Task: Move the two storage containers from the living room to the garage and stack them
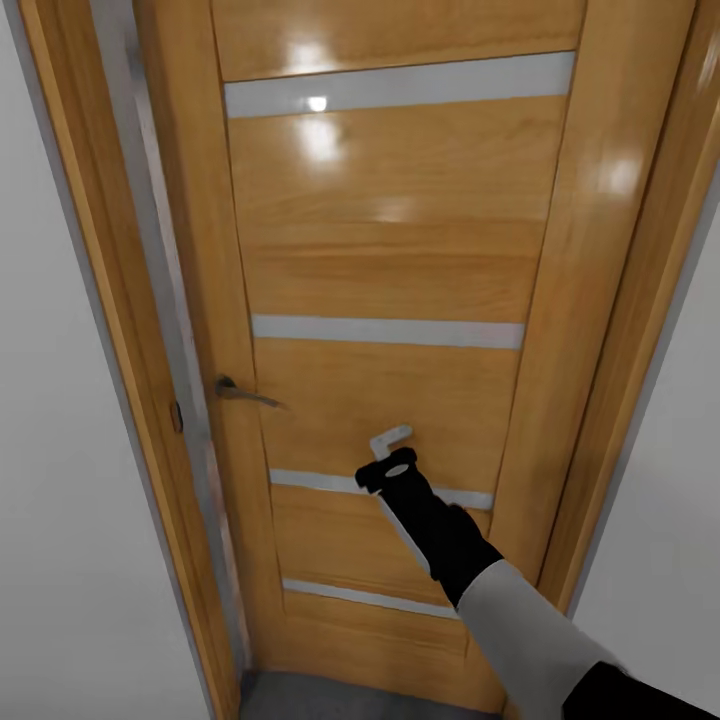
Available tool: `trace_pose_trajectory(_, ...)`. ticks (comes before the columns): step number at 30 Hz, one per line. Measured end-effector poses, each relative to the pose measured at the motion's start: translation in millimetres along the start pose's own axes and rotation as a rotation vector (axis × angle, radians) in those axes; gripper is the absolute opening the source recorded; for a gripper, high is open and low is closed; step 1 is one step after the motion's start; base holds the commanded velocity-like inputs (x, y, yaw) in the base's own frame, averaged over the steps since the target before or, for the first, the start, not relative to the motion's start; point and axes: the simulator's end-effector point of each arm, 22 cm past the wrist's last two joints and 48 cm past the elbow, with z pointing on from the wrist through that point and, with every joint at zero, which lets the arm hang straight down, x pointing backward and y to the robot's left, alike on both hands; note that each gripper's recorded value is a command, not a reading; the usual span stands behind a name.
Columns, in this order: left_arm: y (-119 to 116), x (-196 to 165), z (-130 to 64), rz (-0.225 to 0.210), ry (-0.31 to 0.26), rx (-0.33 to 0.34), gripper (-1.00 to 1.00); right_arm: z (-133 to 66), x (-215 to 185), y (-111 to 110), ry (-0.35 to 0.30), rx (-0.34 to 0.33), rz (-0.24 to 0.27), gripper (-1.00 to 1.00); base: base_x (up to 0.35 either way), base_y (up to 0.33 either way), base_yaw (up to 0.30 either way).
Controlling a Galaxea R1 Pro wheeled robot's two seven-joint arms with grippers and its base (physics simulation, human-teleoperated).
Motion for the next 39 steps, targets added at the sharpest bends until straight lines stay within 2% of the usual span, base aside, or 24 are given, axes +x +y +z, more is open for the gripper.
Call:
trace_pose_trajectory(9, 0, 0, 0.0, 0.0, 0.0, -0.001, 1.0, 21.9, -3, -26, 0.019, 0.044, -0.026, 1.0, 0.0, 0.0, 0.0)
trace_pose_trajectory(13, 0, 0, 0.0, 0.0, 0.0, -0.002, 1.0, 24.5, -4, -28, 0.018, 0.042, -0.018, 1.0, 0.0, 0.0, 0.0)
trace_pose_trajectory(16, 0, 0, 0.0, 0.0, 0.0, -0.002, 1.0, 22.3, -12, -28, 0.003, 0.042, -0.017, 1.0, 0.0, 0.0, 0.0)
trace_pose_trajectory(20, 0, 0, 0.0, 0.0, 0.0, -0.002, 1.0, 10.6, -43, -29, -0.066, 0.045, -0.025, 1.0, 0.0, 0.0, 0.0)
trace_pose_trajectory(21, 0, 0, 0.0, 0.0, 0.0, -0.002, 1.0, 2.5, -60, -25, -0.098, 0.035, -0.035, 1.0, 0.0, 0.0, 0.0)
trace_pose_trajectory(26, 0, 0, 0.0, 0.0, 0.0, 0.0, 1.0, -9.8, -80, -10, -0.145, 0.01, -0.069, 1.0, 0.0, 0.0, 0.0)
trace_pose_trajectory(35, -3, 0, -0.1, 0.008, 0.0, 0.003, 1.0, -13.4, -85, -6, -0.154, -0.001, -0.072, 1.0, 0.203, 0.0, 0.0)
trace_pose_trajectory(39, -2, 0, 0.0, 0.009, 0.0, 0.003, 1.0, -10.3, -77, -6, -0.13, 0.001, -0.077, 1.0, 0.104, 0.0, 0.0)
